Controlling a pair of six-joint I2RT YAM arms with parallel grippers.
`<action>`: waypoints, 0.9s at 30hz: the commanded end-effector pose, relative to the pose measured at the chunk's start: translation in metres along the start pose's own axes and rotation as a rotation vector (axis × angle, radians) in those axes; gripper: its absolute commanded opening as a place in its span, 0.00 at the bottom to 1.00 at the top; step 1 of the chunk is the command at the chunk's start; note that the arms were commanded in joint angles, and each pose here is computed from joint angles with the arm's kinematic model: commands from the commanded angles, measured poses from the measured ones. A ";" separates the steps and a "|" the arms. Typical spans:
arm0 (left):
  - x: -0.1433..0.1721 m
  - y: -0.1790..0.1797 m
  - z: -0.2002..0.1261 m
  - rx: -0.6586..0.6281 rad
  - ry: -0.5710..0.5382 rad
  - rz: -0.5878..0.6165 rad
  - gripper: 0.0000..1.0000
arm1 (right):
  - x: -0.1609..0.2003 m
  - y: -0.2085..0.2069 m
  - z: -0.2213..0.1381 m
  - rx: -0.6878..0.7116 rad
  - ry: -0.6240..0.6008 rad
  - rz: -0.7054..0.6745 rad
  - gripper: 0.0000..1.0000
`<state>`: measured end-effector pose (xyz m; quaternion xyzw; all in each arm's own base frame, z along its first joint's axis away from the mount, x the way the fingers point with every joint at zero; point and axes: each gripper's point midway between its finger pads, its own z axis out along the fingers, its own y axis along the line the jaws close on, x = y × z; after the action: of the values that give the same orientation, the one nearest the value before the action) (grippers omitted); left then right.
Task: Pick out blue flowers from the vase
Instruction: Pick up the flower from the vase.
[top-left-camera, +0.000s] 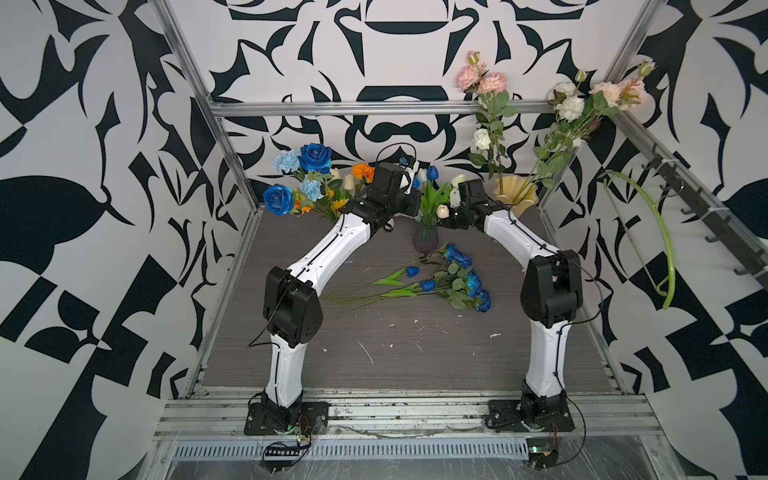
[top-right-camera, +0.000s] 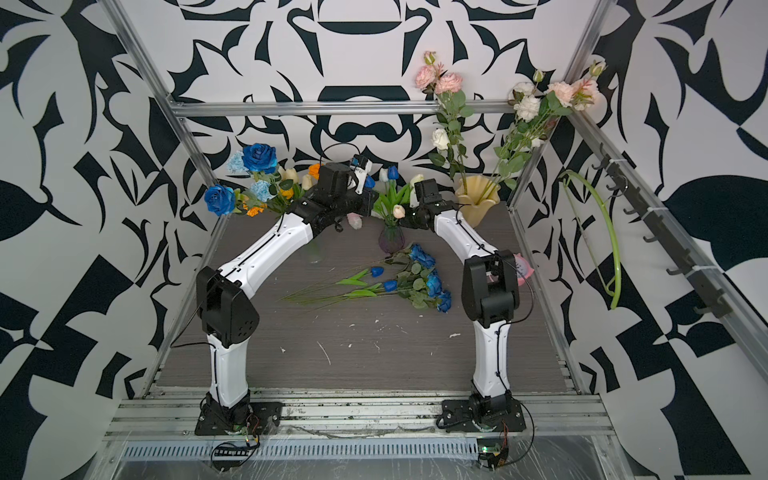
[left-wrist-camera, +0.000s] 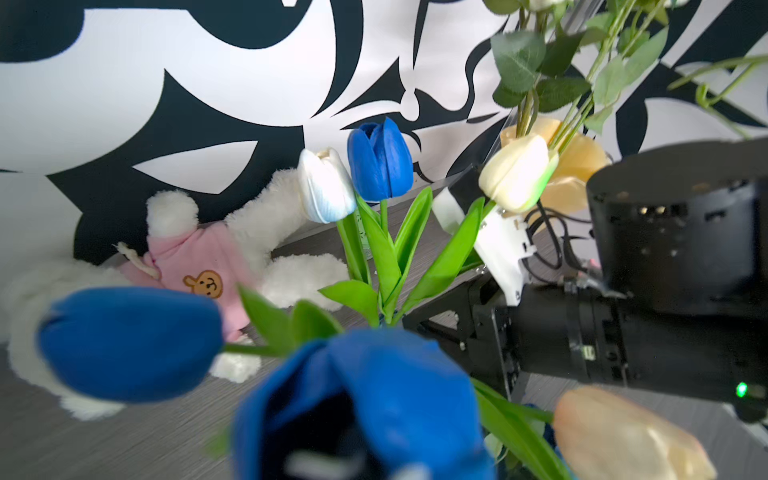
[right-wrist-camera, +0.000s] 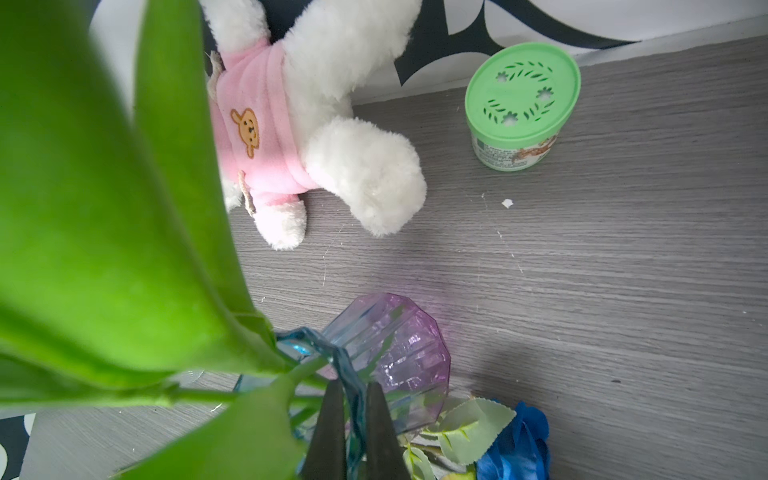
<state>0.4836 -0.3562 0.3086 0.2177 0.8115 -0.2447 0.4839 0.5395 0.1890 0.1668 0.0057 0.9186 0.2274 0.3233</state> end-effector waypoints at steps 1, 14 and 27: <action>-0.010 -0.001 -0.012 -0.008 -0.004 0.030 0.11 | -0.011 0.006 -0.017 -0.004 -0.033 0.000 0.00; -0.069 -0.026 -0.077 -0.081 -0.067 0.249 0.00 | -0.013 0.005 -0.018 -0.007 -0.037 0.004 0.00; -0.065 -0.047 -0.181 -0.151 0.014 0.422 0.00 | -0.017 0.002 -0.023 -0.009 -0.045 0.002 0.00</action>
<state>0.3843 -0.3084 0.4526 0.3260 0.7563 -0.1121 0.5561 0.5413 0.1834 0.1671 0.0115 0.9181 0.2294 0.3230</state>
